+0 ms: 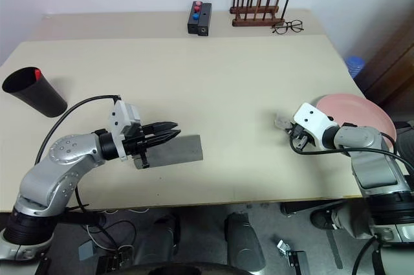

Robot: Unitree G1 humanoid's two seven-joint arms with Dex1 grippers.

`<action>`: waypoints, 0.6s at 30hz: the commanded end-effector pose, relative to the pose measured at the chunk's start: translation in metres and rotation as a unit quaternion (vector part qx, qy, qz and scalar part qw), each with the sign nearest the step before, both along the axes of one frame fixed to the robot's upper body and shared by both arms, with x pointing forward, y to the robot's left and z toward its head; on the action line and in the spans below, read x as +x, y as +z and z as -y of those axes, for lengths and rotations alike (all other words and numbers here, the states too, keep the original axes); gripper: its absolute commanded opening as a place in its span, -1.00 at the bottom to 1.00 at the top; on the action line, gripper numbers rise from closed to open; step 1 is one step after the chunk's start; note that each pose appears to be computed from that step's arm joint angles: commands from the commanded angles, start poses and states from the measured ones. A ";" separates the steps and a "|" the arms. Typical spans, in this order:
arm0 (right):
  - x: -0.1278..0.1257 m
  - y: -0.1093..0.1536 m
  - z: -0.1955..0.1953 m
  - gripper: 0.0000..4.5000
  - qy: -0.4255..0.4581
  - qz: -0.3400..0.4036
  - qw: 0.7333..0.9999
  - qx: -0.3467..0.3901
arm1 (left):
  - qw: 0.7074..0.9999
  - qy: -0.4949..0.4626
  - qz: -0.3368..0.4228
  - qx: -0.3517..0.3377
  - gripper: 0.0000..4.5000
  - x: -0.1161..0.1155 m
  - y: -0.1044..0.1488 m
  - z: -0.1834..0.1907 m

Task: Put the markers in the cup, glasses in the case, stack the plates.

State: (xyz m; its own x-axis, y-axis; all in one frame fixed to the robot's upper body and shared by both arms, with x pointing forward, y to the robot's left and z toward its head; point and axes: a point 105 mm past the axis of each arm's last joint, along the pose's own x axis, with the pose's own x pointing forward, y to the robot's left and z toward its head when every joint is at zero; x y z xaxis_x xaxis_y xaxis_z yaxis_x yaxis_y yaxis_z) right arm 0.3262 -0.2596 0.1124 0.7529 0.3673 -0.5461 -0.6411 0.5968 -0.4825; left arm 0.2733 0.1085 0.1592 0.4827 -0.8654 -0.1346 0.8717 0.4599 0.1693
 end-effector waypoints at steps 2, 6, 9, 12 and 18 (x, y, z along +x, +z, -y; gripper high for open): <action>0.005 0.028 -0.001 -0.99 0.006 0.053 0.999 -0.004 | 1.000 -0.010 0.020 -0.001 -0.65 -0.004 0.011 0.004; 0.006 0.053 0.027 -0.99 -0.022 0.080 0.996 -0.032 | 1.000 -0.006 0.022 0.003 -0.65 -0.001 0.011 0.003; 0.003 0.071 0.058 -0.99 -0.056 0.090 0.992 -0.069 | 1.000 0.003 0.025 0.006 -0.65 0.002 0.010 -0.003; -0.004 0.076 0.084 -0.99 -0.083 0.077 0.989 -0.097 | 1.000 0.010 0.024 0.012 -0.65 0.006 0.006 -0.012; -0.014 0.061 0.105 -0.75 -0.100 0.026 0.989 -0.101 | 0.999 0.019 0.027 0.020 -0.65 0.009 -0.005 -0.022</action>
